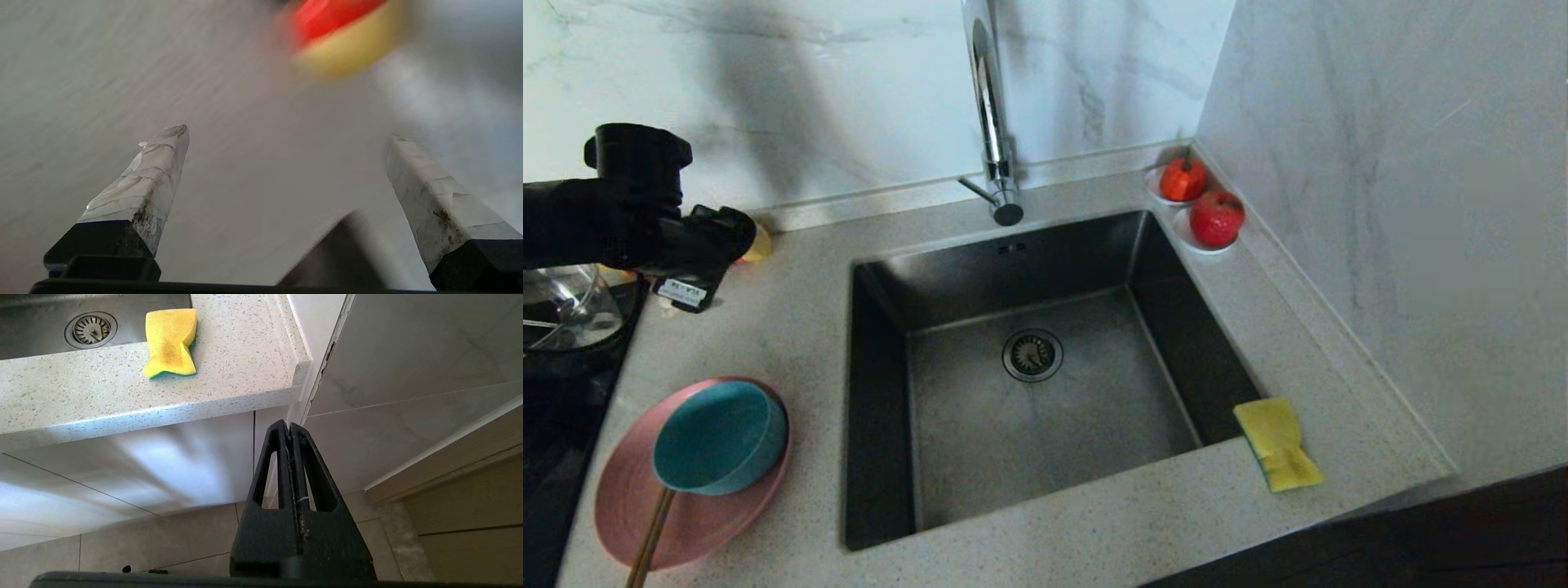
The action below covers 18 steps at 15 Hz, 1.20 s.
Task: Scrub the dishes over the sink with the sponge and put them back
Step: Grab the dish soap
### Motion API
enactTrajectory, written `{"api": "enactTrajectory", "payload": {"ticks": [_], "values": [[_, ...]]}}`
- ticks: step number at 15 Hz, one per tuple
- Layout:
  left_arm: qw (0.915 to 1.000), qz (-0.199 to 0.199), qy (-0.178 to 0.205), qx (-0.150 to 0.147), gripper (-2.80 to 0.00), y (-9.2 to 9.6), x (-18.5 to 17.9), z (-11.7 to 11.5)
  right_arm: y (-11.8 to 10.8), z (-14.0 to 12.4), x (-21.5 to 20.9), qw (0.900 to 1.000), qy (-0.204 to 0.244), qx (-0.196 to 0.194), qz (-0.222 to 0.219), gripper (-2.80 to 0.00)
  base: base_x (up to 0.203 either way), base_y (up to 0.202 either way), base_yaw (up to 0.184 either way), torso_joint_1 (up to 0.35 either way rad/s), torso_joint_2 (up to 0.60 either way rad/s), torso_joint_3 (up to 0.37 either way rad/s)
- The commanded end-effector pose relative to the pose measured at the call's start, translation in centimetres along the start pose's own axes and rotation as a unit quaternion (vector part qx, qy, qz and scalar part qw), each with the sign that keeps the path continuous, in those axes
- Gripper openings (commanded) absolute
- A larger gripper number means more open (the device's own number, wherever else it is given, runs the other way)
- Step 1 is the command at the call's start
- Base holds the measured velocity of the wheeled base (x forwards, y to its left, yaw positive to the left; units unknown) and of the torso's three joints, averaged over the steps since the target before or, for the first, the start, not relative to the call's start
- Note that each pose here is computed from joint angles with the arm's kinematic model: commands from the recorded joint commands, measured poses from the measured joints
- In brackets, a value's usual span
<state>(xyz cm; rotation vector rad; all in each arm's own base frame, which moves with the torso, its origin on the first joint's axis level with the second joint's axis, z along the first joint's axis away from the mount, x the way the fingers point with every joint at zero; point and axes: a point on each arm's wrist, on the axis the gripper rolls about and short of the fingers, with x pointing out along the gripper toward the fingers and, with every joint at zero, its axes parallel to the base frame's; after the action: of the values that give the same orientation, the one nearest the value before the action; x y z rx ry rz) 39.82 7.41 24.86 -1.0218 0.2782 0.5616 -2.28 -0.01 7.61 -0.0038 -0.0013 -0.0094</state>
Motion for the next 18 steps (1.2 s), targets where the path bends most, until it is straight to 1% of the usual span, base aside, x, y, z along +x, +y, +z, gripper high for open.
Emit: {"api": "enactTrajectory", "payload": {"ticks": [1, 2, 3, 5, 6, 8, 9, 10, 12, 14, 17, 18], "values": [[0.9993, 0.008, 0.008, 0.036, 0.0, 0.0, -0.6, 0.2, 0.0, 0.0, 0.0, 1.0, 0.001, 0.0, 0.0, -2.8, 0.0, 0.0, 0.0, 0.0, 0.0, 0.0], [0.9982, 0.009, 0.003, 0.059, 0.0, -0.1, -0.8, 0.3, 0.0, 0.0, 0.0, 1.0, 0.0, 0.0, 0.0, -2.8, 0.0, 0.0, 0.0, 0.0, 0.0, 0.0], [0.9976, 0.008, -0.002, 0.069, 0.0, -0.2, -1.1, 0.4, 0.0, 0.0, 0.0, 1.0, 0.001, 0.0, 0.0, -2.8, 0.0, 0.0, 0.0, 0.0, 0.0, 0.0], [0.9975, 0.009, -0.008, 0.07, 0.0, -0.3, -1.3, 0.5, 0.0, 0.0, 0.0, 1.0, 0.0, 0.0, 0.0, -2.8, 0.0, 0.0, 0.0, 0.0, 0.0, 0.0], [0.9974, 0.01, -0.016, 0.069, 0.0, -0.4, -1.5, 0.7, 0.0, 0.0, 0.0, 1.0, 0.001, 0.0, 0.0, -2.8, 0.0, 0.0, 0.0, 0.0, 0.0, 0.0], [0.9965, 0.019, -0.049, 0.064, 0.0, -0.7, -2.0, 1.1, 0.0, 0.0, 0.0, 1.0, 0.001, 0.0, 0.0, -2.8, 0.0, 0.0, 0.0, 0.0, 0.0, 0.0], [0.9958, 0.026, -0.058, 0.066, 0.0, -0.7, -2.1, 1.1, 0.0, 0.0, 0.0, 1.0, 0.001, 0.0, 0.0, -2.8, 0.0, 0.0, 0.0, 0.0, 0.0, 0.0], [0.9957, 0.023, -0.062, 0.064, 0.0, -0.8, -2.3, 1.2, 0.0, 0.0, 0.0, 1.0, 0.0, 0.0, 0.0, -2.8, 0.0, 0.0, 0.0, 0.0, 0.0, 0.0], [0.9961, 0.004, -0.069, 0.055, 0.0, -1.5, -3.2, 1.7, 0.0, 0.0, 0.0, 1.0, 0.0, 0.0, 0.0, -2.8, 0.0, 0.0, 0.0, 0.0, 0.0, 0.0], [0.9964, 0.004, -0.072, 0.044, 0.0, -1.4, -3.1, 1.7, 0.0, 0.0, 0.0, 1.0, 0.001, 0.0, 0.0, -2.8, 0.0, 0.0, 0.0, 0.0, 0.0, 0.0], [0.9974, -0.004, -0.072, 0.002, 0.0, -1.6, -3.2, 1.7, 0.0, 0.0, 0.0, 1.0, 0.001, 0.0, 0.0, -2.8, 0.0, 0.0, 0.0, 0.0, 0.0, 0.0], [0.9958, -0.029, -0.085, -0.016, 0.0, -2.3, -3.4, 2.1, 0.0, 0.0, 0.0, 1.0, 0.0, 0.0, 0.0, -2.8, 0.0, 0.0, 0.0, 0.0, 0.0, 0.0]]}}
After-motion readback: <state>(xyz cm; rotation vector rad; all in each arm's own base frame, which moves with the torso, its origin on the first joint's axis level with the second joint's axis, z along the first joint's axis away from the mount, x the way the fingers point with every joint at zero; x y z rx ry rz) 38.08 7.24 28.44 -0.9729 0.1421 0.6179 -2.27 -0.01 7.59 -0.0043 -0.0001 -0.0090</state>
